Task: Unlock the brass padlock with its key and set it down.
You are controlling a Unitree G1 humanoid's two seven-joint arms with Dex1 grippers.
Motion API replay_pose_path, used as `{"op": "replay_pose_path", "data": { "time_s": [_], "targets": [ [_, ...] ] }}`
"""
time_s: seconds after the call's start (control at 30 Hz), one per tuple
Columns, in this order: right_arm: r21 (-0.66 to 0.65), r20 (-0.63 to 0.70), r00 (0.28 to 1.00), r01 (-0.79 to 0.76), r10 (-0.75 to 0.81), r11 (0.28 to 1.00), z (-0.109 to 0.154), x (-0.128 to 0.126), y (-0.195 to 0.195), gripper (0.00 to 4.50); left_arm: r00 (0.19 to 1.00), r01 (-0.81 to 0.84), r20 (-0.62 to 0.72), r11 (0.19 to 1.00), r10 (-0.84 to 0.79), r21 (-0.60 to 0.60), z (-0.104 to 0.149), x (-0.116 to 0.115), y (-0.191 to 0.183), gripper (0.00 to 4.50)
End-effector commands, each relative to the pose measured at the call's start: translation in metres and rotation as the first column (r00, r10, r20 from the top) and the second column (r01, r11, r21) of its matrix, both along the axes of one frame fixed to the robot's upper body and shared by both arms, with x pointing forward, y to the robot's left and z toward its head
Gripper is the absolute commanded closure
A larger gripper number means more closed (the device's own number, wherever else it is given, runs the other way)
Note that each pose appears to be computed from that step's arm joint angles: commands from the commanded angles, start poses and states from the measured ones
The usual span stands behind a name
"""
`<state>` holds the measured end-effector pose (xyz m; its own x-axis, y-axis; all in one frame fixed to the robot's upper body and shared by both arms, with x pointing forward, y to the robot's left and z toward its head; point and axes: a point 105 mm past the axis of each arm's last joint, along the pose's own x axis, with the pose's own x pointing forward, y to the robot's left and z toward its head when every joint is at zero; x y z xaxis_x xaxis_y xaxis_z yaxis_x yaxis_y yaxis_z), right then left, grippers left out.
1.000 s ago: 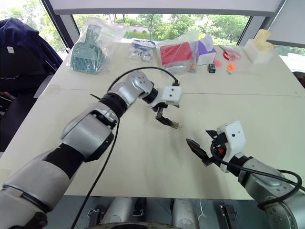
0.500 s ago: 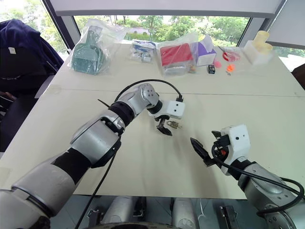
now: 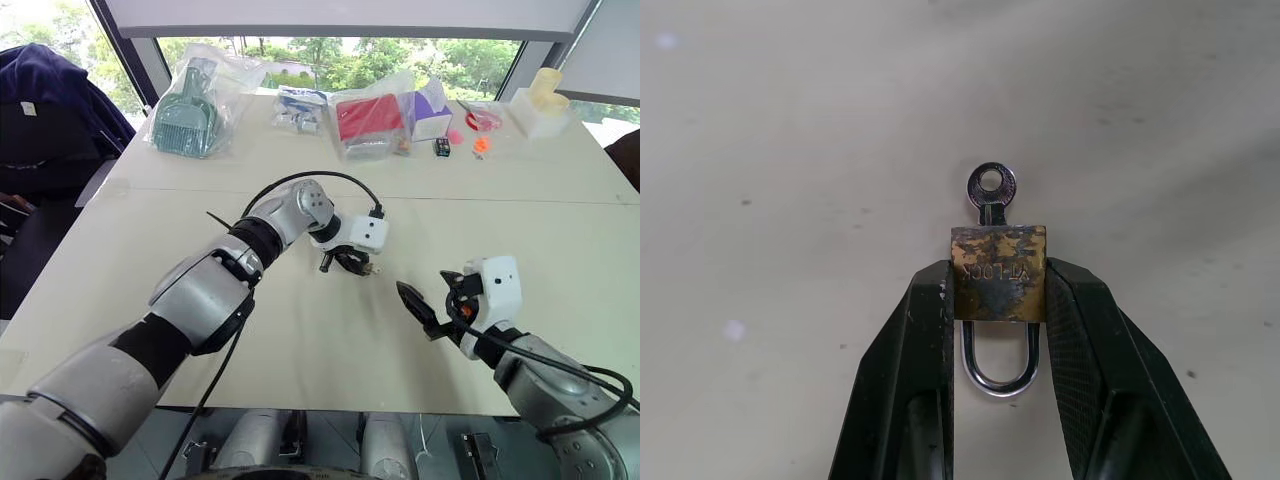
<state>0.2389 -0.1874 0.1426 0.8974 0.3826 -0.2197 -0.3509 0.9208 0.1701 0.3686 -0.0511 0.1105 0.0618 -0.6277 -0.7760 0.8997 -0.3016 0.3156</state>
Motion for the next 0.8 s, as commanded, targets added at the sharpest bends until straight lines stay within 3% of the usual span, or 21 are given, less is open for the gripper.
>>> {"op": "replay_pose_path", "data": {
  "time_s": [0.03, 0.13, 0.23, 0.37, 0.6, 0.7, 0.8],
  "targets": [
    [0.083, 0.060, 0.998, 0.022, -0.027, 0.996, 0.018, 0.012, -0.003, 0.00, 0.995, -0.026, 0.087, 0.979, 0.044, -0.202, 0.042, 0.015, -0.007, 3.82],
    [0.149, 0.065, 0.998, 0.012, -0.022, 0.989, 0.029, 0.031, 0.003, 0.00, 0.989, -0.002, 0.136, 0.939, 0.052, -0.345, 0.077, 0.022, 0.003, 3.82],
    [0.261, 0.105, 0.994, -0.059, 0.032, 0.963, 0.050, 0.045, 0.016, 0.00, 0.990, 0.018, 0.132, 0.885, 0.050, -0.464, 0.096, 0.022, 0.011, 3.82],
    [0.305, 0.121, 0.990, -0.102, 0.068, 0.947, 0.065, 0.065, 0.024, 0.00, 0.994, 0.015, 0.095, 0.803, 0.052, -0.595, 0.108, 0.014, 0.016, 3.82],
    [0.283, 0.115, 0.988, -0.128, 0.099, 0.951, 0.069, 0.082, 0.032, 0.00, 0.991, 0.007, 0.109, 0.758, 0.084, -0.652, 0.113, 0.000, 0.020, 3.82],
    [0.267, 0.111, 0.988, -0.133, 0.107, 0.954, 0.069, 0.085, 0.035, 0.92, 0.988, 0.001, 0.115, 0.747, 0.101, -0.665, 0.117, -0.002, 0.021, 3.82],
    [0.297, 0.108, 0.988, -0.137, 0.109, 0.945, 0.068, 0.086, 0.037, 2.43, 0.987, 0.007, 0.123, 0.747, 0.100, -0.665, 0.119, -0.006, 0.022, 3.82]
  ]
}}
